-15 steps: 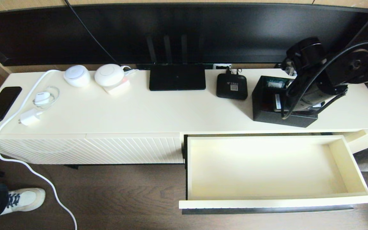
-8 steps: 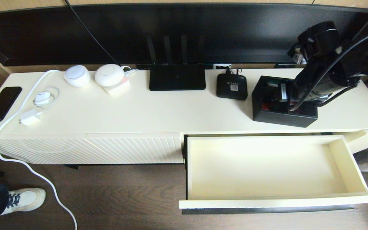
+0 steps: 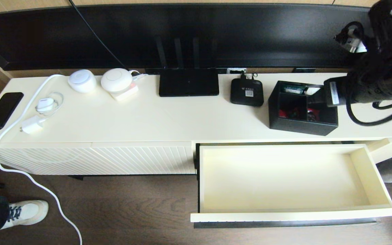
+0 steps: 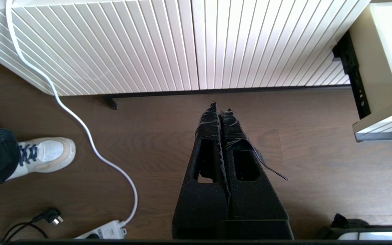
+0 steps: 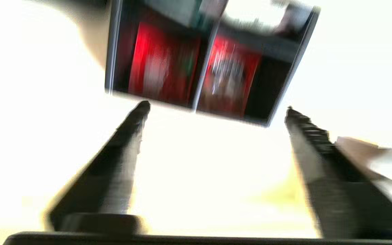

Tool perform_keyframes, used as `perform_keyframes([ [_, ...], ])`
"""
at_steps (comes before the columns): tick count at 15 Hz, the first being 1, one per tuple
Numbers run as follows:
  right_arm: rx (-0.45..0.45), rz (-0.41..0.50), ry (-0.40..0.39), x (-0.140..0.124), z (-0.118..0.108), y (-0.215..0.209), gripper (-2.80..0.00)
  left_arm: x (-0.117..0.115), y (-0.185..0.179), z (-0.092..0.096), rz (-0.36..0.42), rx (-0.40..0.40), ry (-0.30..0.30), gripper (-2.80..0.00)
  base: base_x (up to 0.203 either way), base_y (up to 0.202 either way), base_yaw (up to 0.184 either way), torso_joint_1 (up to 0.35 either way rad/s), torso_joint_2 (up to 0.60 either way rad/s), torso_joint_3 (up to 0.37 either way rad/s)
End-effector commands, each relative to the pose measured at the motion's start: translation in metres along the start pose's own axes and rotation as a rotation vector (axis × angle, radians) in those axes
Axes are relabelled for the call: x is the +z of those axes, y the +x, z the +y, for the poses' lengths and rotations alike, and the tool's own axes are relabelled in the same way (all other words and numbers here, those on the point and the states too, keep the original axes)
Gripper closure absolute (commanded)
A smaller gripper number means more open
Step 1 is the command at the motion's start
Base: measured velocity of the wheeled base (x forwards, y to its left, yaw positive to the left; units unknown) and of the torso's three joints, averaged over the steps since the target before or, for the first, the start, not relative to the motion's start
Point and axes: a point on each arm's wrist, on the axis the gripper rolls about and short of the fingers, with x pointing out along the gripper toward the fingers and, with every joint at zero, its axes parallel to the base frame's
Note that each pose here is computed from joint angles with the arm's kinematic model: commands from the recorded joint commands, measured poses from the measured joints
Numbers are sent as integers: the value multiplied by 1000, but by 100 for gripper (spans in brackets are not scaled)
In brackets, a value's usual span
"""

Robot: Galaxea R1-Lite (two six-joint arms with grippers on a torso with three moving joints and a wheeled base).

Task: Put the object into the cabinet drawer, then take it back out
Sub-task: Close the drawer

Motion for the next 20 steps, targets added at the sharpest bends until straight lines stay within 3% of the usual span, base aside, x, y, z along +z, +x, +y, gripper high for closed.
perform_keyframes([
  [1,28,29,-72,-31,-4,-33,0,0,0,0,3,0,0,0,0,0,0,0,0,0],
  [6,144,144,-469,-127,-1,-65,0,0,0,0,3,0,0,0,0,0,0,0,0,0],
  [10,238,239,-804,-196,-2,-64,0,0,0,0,3,0,0,0,0,0,0,0,0,0],
  [14,305,241,-911,-243,17,-39,0,0,0,0,3,0,0,0,0,0,0,0,0,0],
  [20,325,246,-937,-279,46,5,0,0,0,0,1,0,0,0,0,0,0,0,0,0],
])
